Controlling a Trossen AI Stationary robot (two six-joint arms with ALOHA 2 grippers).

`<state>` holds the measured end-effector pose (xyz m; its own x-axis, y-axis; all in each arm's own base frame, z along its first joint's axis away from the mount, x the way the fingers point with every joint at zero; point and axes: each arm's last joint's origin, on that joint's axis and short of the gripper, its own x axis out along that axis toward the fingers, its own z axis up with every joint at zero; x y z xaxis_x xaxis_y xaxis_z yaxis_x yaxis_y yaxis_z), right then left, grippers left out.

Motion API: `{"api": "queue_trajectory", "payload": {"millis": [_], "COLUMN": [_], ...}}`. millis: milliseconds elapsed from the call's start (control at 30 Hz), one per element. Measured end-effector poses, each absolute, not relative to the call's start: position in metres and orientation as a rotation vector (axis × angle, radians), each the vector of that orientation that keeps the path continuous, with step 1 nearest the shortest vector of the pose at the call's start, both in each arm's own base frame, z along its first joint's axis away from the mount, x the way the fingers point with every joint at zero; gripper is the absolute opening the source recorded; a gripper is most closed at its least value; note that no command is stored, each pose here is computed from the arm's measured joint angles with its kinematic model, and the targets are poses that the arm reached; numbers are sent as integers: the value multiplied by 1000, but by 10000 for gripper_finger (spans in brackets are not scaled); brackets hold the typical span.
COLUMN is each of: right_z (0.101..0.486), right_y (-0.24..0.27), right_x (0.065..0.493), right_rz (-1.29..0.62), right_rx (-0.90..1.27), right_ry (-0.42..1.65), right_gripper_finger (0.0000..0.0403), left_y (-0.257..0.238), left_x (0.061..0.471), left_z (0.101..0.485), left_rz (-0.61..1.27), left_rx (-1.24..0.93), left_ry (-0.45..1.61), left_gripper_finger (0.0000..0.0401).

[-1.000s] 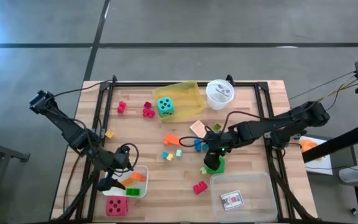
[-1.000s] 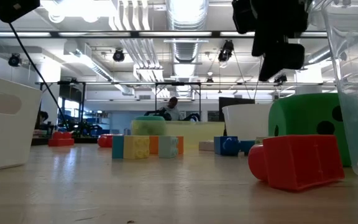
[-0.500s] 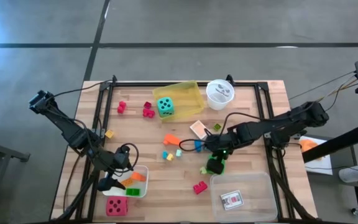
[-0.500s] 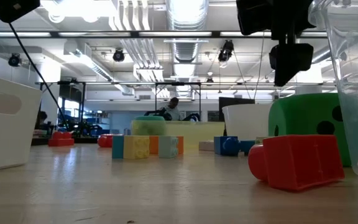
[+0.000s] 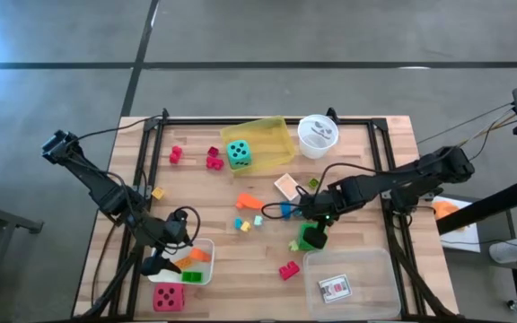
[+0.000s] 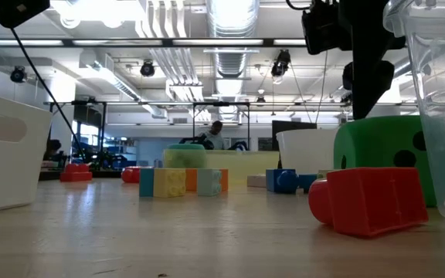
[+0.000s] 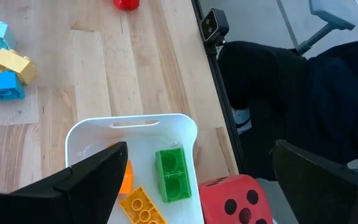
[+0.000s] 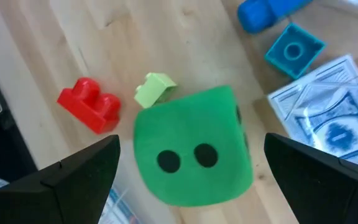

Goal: Pick & Place Toys
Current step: Put the green die into the yellow bin

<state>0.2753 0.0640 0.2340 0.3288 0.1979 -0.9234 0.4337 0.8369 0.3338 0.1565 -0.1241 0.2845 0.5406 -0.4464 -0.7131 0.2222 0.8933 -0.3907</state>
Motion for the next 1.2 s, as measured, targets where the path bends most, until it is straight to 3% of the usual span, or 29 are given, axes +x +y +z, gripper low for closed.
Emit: {"api": "queue_trajectory", "payload": {"millis": [267,700,1200], "right_z": [225,195,176], "right_y": [50,51,55], "right_x": [281,292,301], "right_rz": [-214,-136,-77], "right_rx": [630,588,718], "right_ry": [1277,1423,1501], "right_gripper_finger": [389,389,389], "left_y": [-124,-124,-124], "left_x": [157,157,157], "left_z": [285,285,285], "left_rz": [-399,-399,-395], "left_rx": [-267,-267,-269], "left_ry": [917,916,916], "left_gripper_finger": [386,386,386]}}
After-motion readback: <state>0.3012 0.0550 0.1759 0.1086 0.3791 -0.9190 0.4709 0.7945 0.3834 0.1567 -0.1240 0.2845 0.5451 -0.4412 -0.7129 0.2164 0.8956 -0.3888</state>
